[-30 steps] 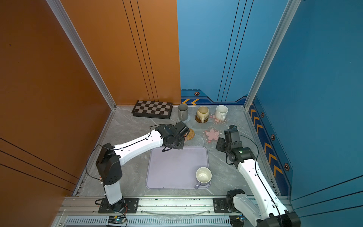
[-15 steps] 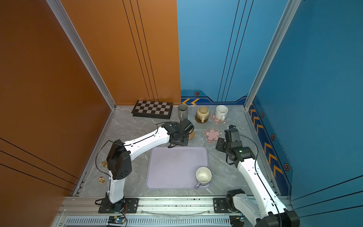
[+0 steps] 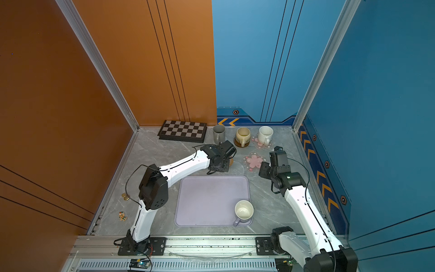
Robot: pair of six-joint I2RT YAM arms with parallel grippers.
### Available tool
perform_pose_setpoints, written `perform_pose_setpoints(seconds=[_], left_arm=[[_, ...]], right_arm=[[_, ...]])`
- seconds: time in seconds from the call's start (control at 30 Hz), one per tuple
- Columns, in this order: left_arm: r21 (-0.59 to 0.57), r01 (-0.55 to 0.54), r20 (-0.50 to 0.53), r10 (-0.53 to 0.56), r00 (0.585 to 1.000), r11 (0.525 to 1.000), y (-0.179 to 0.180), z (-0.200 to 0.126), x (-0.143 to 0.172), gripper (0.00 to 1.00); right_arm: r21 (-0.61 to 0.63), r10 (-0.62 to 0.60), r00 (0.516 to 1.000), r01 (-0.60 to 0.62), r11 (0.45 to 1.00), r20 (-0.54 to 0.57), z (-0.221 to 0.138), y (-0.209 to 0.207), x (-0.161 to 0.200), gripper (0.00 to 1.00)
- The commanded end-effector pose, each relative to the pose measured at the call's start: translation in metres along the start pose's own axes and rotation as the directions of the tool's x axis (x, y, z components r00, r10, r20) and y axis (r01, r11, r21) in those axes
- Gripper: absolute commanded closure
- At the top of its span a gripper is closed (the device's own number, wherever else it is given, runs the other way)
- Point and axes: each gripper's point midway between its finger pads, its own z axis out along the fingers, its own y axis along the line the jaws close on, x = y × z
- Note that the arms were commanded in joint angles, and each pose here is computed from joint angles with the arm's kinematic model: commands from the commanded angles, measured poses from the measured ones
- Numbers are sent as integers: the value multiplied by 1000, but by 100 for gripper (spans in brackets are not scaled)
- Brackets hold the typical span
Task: Place cups on coasters
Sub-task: Place the cup on the coaster.
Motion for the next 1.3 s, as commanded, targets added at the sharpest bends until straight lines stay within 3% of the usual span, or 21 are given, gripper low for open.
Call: perform_pose_setpoints(seconds=[0.0,1.27], left_arm=[[7,75,97,-76,992,997,2,-11,-32,100],[51,107,82,-111,990,993,-7,14,-55,100]], right_arm=[[-2,-19,1000,19,1000,-5,0,0,-3,39],[-45,29,998,-32,998,-54,18,10,2,39]])
